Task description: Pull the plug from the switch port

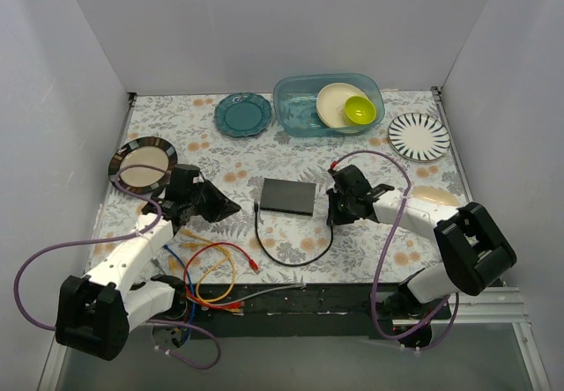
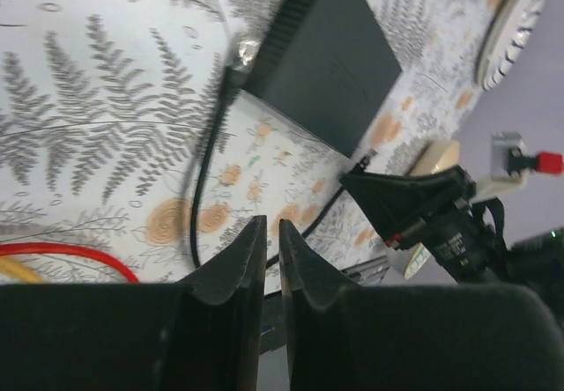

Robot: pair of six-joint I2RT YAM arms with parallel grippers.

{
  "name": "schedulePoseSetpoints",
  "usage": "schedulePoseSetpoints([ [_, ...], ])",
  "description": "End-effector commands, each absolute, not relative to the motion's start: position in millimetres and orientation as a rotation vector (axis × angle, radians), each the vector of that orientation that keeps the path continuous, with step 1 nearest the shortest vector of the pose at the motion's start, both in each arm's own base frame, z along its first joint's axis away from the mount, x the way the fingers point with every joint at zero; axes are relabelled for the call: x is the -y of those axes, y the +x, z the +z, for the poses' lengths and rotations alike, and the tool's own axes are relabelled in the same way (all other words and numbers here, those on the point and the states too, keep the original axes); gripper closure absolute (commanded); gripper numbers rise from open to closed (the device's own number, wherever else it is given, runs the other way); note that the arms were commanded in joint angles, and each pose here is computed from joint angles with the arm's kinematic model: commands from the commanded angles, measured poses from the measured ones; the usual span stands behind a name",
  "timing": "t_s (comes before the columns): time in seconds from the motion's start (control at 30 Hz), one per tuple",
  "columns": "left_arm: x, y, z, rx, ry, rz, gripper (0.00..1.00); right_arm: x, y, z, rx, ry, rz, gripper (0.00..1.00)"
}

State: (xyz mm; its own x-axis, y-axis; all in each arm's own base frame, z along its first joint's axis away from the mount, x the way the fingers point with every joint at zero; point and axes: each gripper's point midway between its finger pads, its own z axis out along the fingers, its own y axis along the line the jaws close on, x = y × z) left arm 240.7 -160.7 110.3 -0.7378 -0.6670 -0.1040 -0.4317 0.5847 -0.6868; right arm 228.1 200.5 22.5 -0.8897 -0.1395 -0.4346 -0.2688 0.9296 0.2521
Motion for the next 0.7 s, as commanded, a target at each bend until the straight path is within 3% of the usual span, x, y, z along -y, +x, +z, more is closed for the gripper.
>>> schedulePoseSetpoints([
  [0.0,191,246,154,-2.363,-0.601,-1.107,0.87,-222,240,62,-2.563,-0.311,0.546,0.96],
  [0.07,209,242,170,-2.335,-0.477,-1.170,0.84,-224,236,84,-2.529,-0.334,0.581,0.99],
  [0.2,251,229,203,-2.259,-0.134,-1.229,0.66,-237,231,131,-2.444,-0.398,0.679,0.99],
  [0.27,278,211,207,-2.256,0.031,-1.248,0.62,-243,226,146,-2.424,-0.420,0.740,0.99],
  [0.47,337,179,186,-2.268,0.331,-1.190,0.58,-265,219,175,-2.418,-0.448,0.872,0.99],
  [0.67,365,172,172,-2.266,0.404,-1.189,0.57,-270,221,198,-2.386,-0.469,0.892,0.99],
])
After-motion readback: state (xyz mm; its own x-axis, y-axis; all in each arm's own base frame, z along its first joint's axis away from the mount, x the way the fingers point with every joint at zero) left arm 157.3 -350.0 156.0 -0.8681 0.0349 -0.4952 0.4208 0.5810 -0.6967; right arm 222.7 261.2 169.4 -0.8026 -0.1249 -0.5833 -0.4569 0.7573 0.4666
